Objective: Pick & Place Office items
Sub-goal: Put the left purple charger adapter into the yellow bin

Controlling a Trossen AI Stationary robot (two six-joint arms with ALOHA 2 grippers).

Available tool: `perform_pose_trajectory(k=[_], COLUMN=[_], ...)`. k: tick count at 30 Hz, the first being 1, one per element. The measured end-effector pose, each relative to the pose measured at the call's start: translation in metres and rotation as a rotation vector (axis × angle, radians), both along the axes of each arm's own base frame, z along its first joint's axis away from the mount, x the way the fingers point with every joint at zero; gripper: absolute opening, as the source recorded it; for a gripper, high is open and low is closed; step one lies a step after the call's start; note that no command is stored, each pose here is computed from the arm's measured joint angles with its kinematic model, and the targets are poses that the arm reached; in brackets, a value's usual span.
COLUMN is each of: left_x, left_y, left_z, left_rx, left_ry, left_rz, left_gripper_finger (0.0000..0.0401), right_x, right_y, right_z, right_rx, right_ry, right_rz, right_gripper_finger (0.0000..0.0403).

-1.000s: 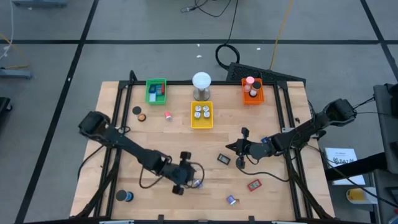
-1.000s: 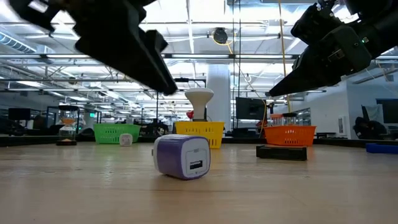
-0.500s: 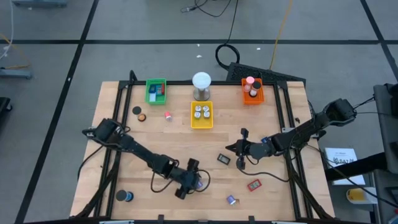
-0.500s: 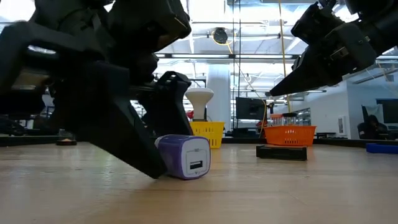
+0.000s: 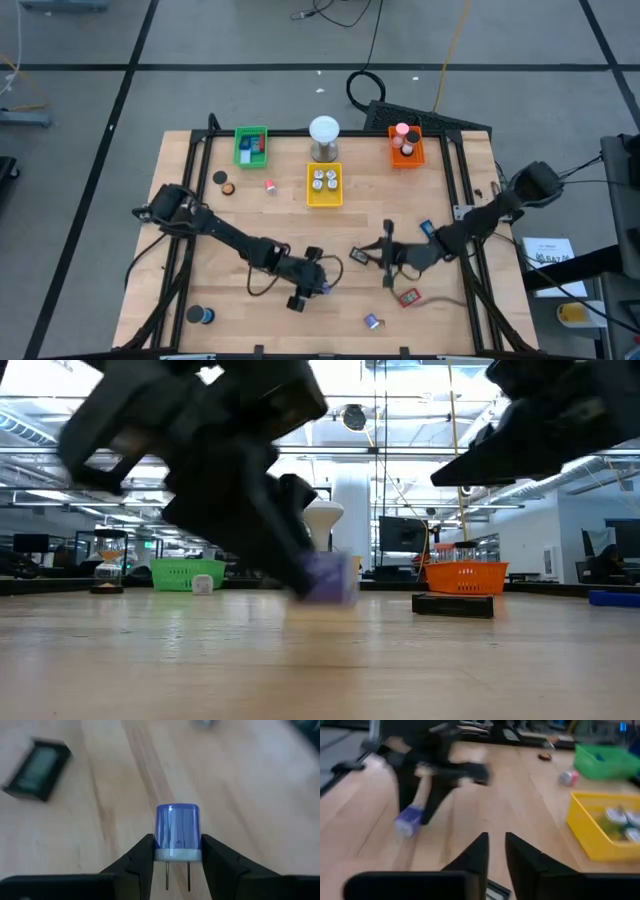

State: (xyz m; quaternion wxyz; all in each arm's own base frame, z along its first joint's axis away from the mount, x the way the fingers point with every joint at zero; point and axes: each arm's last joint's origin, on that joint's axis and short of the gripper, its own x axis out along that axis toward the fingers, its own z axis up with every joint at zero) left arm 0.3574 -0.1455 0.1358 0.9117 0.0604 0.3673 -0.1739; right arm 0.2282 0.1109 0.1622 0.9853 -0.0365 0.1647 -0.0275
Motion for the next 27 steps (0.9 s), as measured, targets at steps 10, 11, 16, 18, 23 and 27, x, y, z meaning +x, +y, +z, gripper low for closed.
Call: perform_pose_trajectory(k=[10,11,16,18,23,27], left_x=[0.014,0.014,0.015,0.015,0.016,0.018], left_y=[0.018,0.019,0.018,0.017,0.016,0.016], left_z=[0.018,0.019,0.021,0.021,0.022,0.025], left_rx=[-0.234,-0.249,-0.307,-0.323,-0.343,-0.349], left_ry=[-0.059,-0.062,-0.063,-0.063,-0.075,-0.104], left_rz=[0.101,0.111,0.126,0.121,0.127,0.130], left_gripper_finger=[0.0139,0.0138,0.0141,0.0142,0.0143,0.0144], right_x=[0.032,0.036,0.053,0.056,0.057,0.052], right_y=[0.068,0.074,0.091,0.094,0.096,0.102], right_z=[-0.030,-0.033,-0.041,-0.042,-0.042,-0.040], right_rx=[-0.453,-0.490,-0.618,-0.649,-0.662,-0.667], right_ry=[0.053,0.054,0.047,0.049,0.039,0.024], right_rz=[0.036,0.046,0.092,0.107,0.118,0.100], right_gripper_finger=[0.0205,0.0217,0.0251,0.0255,0.0245,0.0239])
